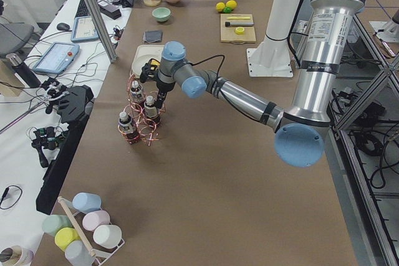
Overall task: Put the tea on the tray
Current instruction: 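Reach the left gripper down to a tea bottle in the copper rack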
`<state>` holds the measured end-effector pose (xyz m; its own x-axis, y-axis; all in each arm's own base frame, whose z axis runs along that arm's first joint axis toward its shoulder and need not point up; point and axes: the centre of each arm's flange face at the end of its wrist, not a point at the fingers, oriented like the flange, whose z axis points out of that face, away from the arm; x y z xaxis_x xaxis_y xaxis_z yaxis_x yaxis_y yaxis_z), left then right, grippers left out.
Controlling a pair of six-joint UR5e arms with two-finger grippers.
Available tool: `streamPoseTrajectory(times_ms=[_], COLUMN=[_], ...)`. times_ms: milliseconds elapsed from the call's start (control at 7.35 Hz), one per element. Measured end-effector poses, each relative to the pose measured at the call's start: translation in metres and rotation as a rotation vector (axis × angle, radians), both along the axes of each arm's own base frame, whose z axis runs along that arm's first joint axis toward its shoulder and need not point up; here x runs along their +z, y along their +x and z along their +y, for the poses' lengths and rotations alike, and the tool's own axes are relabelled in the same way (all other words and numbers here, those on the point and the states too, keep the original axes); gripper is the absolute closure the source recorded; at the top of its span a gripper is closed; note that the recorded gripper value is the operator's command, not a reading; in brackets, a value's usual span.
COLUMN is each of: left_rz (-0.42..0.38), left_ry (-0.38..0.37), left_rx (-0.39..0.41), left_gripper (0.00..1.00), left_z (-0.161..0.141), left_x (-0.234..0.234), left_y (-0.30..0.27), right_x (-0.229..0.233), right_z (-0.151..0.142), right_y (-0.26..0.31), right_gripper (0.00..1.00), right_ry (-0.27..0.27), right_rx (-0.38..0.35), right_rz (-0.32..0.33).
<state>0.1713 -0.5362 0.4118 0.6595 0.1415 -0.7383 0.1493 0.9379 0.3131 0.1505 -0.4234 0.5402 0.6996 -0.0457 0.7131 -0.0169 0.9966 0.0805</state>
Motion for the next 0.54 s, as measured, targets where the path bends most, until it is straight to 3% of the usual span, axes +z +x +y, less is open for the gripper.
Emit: streamPoseTrajectory(times_ms=[544], left_rz=[-0.032], left_ry=[0.042], left_rx=[0.046], left_gripper=[0.25], left_z=[-0.030], left_x=[0.005], left_y=[0.016], right_x=[-0.003], right_z=[-0.005], right_y=[-0.007], right_gripper=[0.00], right_ry=[0.016], right_rx=[-0.015], right_rz=[0.004])
